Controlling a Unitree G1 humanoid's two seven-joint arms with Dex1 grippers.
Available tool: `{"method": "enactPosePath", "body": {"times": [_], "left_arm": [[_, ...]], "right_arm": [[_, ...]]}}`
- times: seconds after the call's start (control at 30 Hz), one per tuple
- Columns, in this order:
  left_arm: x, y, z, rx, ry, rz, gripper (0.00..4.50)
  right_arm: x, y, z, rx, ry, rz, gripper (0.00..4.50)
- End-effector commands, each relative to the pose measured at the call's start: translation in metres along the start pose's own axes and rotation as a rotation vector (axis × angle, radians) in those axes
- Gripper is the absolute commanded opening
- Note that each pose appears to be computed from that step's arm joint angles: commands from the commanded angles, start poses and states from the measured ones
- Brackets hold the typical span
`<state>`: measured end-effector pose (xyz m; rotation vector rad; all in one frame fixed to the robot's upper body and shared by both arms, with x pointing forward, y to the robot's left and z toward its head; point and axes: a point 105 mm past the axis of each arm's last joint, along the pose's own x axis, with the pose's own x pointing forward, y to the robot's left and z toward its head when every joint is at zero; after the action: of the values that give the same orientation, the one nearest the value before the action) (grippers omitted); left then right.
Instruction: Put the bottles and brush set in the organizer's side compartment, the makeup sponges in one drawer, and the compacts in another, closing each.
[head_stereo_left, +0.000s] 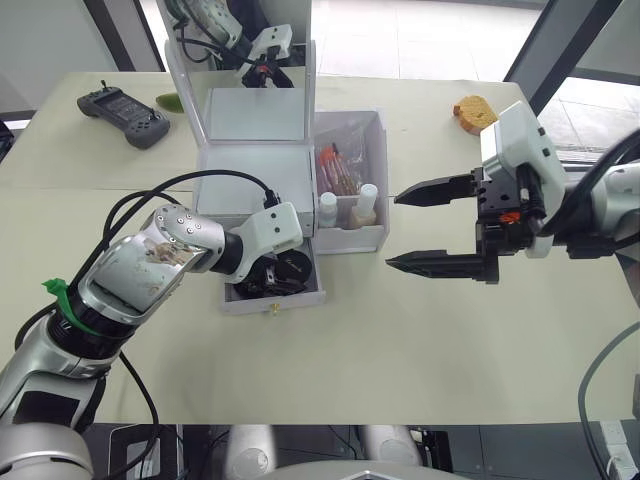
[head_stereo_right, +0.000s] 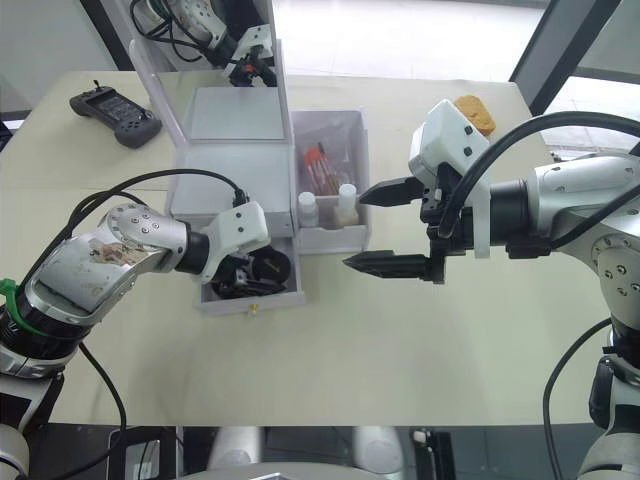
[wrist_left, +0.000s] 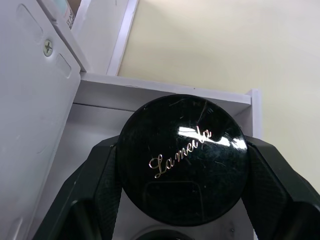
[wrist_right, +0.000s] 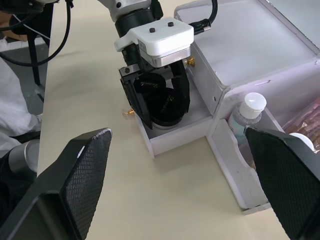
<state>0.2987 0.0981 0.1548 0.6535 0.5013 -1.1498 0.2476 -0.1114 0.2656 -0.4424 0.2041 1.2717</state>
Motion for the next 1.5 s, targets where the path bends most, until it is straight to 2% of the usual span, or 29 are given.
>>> {"method": "enactPosePath", "body": {"times": [0.03,0.17,0.33,0.5,0.57,0.63,0.73,0.87,0.97,1.13,1.2,1.37,1.5], "left_arm": [[-0.008,0.005,0.005,0.014,-0.016,0.045,3.28],[-0.012,0.003,0.012,-0.016,-0.045,0.035,4.47],[-0.021,-0.004,0.018,-0.066,-0.083,0.001,4.49],[-0.044,-0.009,0.015,-0.118,-0.096,-0.036,4.49],[-0.063,-0.016,0.016,-0.136,-0.140,-0.086,4.49],[-0.083,-0.026,0.021,-0.043,-0.225,-0.131,4.49],[-0.095,-0.049,0.015,0.055,-0.283,-0.205,4.49],[-0.105,-0.071,-0.002,-0.093,-0.360,-0.263,4.49],[-0.102,-0.089,-0.027,-0.140,-0.330,-0.265,3.92],[-0.076,-0.111,-0.058,-0.204,-0.366,-0.100,2.35],[-0.071,-0.109,-0.063,-0.231,-0.400,-0.007,1.67],[-0.054,-0.109,-0.081,-0.238,-0.393,0.177,0.13],[-0.037,-0.111,-0.085,-0.258,-0.409,0.251,0.03]], "right_arm": [[-0.007,0.003,0.009,-0.054,-0.024,-0.013,4.50],[-0.008,0.003,0.009,-0.054,-0.025,-0.009,4.50],[-0.009,0.004,0.008,-0.057,-0.025,0.004,4.50],[-0.012,0.005,0.009,-0.066,-0.020,0.022,4.50],[-0.015,0.006,0.008,-0.071,-0.015,0.030,4.50],[-0.017,0.008,0.008,-0.080,-0.014,0.050,4.50],[-0.022,0.010,0.008,-0.086,-0.027,0.078,4.50],[-0.026,0.008,0.006,-0.087,-0.032,0.098,4.50],[-0.025,0.006,0.004,-0.091,-0.031,0.116,4.50],[-0.018,-0.003,0.005,-0.100,-0.047,0.139,4.50],[-0.013,-0.007,0.006,-0.101,-0.049,0.148,4.50],[-0.010,-0.004,0.008,-0.095,-0.055,0.183,4.50],[-0.008,-0.006,0.009,-0.088,-0.051,0.182,4.50]]}}
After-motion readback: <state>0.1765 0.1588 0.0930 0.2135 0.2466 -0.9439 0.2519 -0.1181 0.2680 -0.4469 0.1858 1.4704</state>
